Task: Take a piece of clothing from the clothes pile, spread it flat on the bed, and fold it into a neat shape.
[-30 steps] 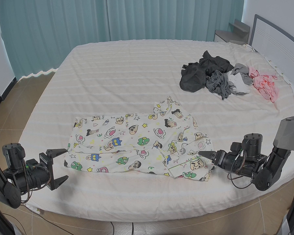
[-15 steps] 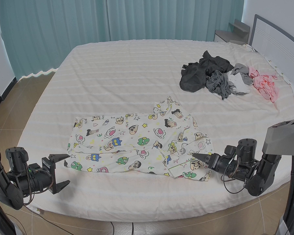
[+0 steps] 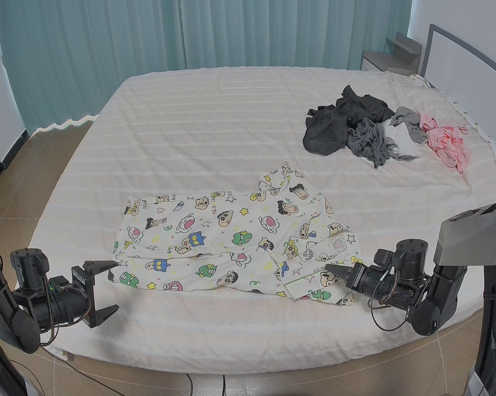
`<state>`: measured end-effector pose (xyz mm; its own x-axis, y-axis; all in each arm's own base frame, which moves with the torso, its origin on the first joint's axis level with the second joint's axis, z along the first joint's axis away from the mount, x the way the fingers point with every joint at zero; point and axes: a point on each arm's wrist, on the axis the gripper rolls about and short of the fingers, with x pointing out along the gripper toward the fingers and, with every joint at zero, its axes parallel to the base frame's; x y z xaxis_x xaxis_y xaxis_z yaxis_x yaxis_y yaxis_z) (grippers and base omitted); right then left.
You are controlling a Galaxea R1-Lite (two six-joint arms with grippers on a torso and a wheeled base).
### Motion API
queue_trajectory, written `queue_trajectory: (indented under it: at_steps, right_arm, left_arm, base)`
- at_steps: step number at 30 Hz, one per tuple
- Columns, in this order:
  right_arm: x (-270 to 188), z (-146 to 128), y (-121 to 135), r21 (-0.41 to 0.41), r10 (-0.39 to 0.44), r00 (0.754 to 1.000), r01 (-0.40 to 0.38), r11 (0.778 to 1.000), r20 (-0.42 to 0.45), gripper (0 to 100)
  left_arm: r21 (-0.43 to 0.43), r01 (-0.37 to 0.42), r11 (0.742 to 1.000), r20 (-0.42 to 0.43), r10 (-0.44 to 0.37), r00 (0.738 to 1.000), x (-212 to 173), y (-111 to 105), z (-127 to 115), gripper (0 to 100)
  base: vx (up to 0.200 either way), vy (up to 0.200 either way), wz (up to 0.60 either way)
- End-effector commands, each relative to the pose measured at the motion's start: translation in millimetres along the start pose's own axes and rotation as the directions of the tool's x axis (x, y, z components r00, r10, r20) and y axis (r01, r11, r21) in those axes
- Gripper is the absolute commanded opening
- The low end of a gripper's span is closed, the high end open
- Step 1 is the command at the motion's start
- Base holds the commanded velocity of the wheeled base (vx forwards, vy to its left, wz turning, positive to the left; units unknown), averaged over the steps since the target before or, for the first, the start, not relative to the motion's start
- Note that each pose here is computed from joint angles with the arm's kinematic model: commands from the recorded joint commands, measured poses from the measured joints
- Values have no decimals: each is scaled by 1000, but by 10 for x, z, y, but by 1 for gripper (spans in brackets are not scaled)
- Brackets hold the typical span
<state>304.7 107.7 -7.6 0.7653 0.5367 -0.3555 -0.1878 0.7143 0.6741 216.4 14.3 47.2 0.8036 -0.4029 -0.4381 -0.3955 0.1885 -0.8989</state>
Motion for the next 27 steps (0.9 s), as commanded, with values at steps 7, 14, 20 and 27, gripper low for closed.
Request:
queue_trajectory:
  at_steps: [7, 14, 20, 27]
  right_arm:
    - [-69, 24, 12, 1, -27, 999, 27, 1000, 30, 0]
    - [-176, -54, 95, -9, -38, 999, 38, 999, 36, 0]
    - [-268, -275, 181, -28, -62, 998, 62, 998, -7, 0]
    - [-341, -379, 222, -46, -64, 997, 62, 997, -46, 0]
  left_arm:
    - [-1, 0, 1000, 4, 0, 1000, 6, -1, 7, 100]
    - [0, 1, 1000, 4, -1, 1000, 8, -4, 9, 100]
    - [-1, 0, 1000, 4, 0, 1000, 6, -1, 7, 100]
    - [-1, 0, 1000, 4, 0, 1000, 6, -1, 7, 100]
  base:
    - [0, 0, 0]
    - [0, 0, 0]
    - [0, 0, 0]
    - [0, 0, 0]
